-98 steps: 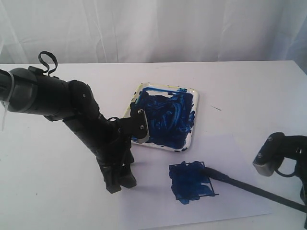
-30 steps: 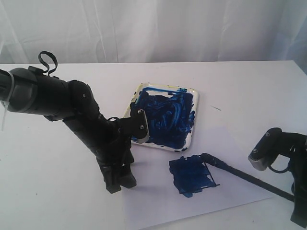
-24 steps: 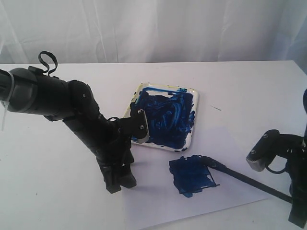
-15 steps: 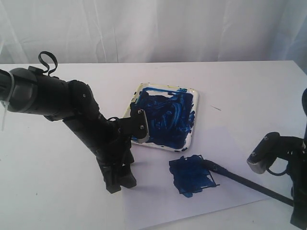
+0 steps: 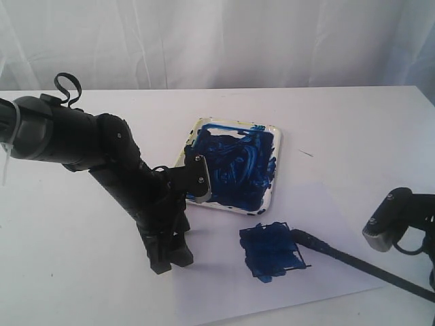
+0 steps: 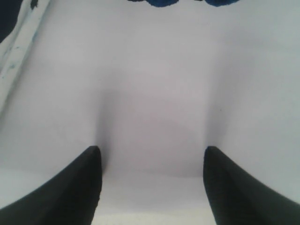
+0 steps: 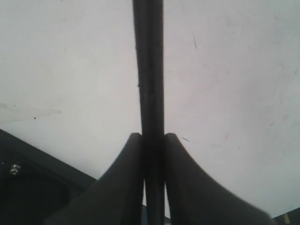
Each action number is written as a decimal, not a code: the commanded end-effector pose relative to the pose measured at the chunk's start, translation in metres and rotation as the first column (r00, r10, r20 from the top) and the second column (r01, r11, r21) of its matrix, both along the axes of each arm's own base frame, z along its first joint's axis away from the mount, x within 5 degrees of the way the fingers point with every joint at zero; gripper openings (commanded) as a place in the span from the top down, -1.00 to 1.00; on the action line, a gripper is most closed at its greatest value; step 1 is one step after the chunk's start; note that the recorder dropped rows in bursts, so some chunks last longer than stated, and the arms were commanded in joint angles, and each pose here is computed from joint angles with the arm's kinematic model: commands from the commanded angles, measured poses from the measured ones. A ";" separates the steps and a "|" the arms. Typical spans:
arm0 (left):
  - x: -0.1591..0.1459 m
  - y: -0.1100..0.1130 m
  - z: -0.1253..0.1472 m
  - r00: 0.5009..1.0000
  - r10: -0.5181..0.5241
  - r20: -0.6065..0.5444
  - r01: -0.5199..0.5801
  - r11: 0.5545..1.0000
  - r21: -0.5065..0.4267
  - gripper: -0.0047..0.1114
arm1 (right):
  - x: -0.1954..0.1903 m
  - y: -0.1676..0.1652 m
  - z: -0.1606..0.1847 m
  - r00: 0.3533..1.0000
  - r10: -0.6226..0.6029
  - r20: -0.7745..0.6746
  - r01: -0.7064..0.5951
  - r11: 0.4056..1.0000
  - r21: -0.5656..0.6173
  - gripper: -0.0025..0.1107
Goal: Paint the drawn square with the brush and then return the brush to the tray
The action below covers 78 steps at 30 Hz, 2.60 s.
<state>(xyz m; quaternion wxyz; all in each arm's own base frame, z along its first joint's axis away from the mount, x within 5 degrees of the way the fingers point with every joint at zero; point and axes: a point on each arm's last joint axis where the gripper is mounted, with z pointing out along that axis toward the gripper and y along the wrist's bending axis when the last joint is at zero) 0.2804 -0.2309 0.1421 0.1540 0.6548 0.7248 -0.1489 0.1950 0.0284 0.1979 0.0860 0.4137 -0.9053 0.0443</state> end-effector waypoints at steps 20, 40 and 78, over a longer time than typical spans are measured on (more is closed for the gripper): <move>-0.010 0.005 -0.018 0.995 -0.041 -0.093 0.047 0.996 0.070 -0.22 | -0.007 0.004 -0.023 0.992 0.041 -0.121 -0.043 0.999 -0.018 0.96; -0.010 0.005 -0.018 0.995 -0.041 -0.093 0.047 0.996 0.070 -0.22 | -0.010 0.003 0.005 0.995 0.048 0.093 -0.050 0.999 0.019 0.96; -0.010 0.012 0.067 0.980 -0.014 0.198 0.024 0.999 -0.049 -0.22 | 0.086 0.030 0.030 0.939 -0.029 0.342 -0.013 0.993 0.120 0.96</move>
